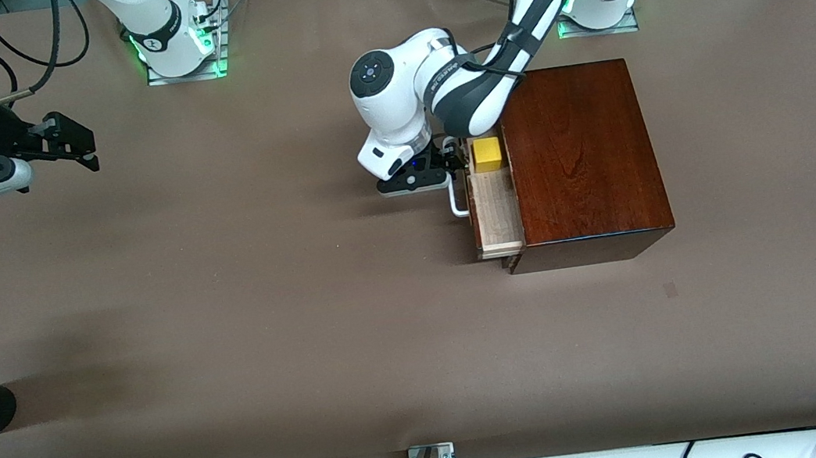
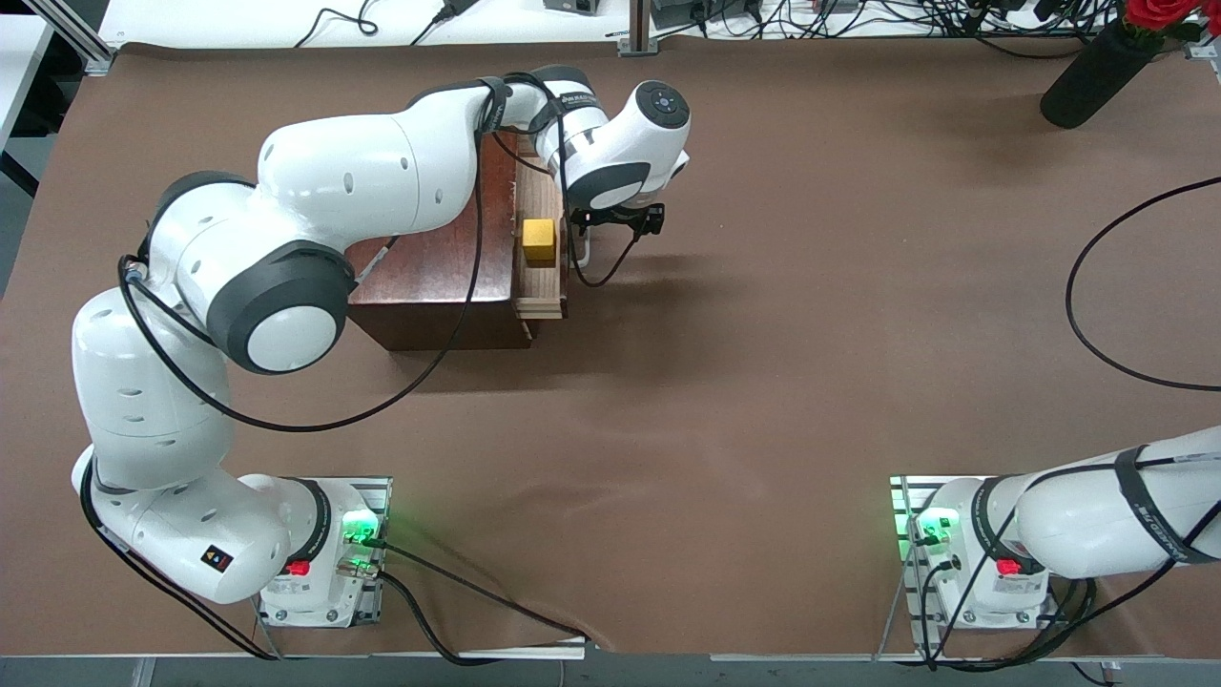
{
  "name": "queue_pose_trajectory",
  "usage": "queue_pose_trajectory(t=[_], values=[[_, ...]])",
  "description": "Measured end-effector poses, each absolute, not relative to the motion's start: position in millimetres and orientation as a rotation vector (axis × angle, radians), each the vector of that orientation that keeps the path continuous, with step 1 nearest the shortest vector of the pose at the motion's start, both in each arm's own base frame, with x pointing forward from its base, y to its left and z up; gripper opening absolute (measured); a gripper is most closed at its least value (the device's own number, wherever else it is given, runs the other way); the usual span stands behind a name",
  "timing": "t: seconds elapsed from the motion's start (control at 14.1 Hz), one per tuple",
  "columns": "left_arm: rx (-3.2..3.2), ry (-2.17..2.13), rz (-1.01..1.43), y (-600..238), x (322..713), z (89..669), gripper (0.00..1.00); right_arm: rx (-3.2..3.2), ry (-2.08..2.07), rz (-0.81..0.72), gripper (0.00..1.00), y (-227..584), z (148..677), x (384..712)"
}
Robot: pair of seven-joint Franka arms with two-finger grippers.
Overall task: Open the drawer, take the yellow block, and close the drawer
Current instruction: 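Pull the drawer open with the left gripper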
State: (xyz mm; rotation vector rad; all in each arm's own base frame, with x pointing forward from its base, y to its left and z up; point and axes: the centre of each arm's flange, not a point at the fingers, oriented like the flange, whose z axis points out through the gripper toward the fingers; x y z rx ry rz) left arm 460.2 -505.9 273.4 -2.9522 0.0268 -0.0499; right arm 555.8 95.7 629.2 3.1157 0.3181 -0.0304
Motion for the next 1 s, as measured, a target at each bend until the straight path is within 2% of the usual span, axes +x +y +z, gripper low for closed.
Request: queue_pose_trajectory(t=[0.71, 1.0], values=[[-3.006, -0.019, -0.049, -523.3, 470.3, 293.2, 1.00, 3.116, 0.316, -0.030, 1.00, 95.1, 629.3, 555.9], [-3.015, 0.095, -0.083, -525.4, 479.7, 330.3, 1.00, 3.116, 0.316, -0.030, 1.00, 95.0, 629.4, 555.9]])
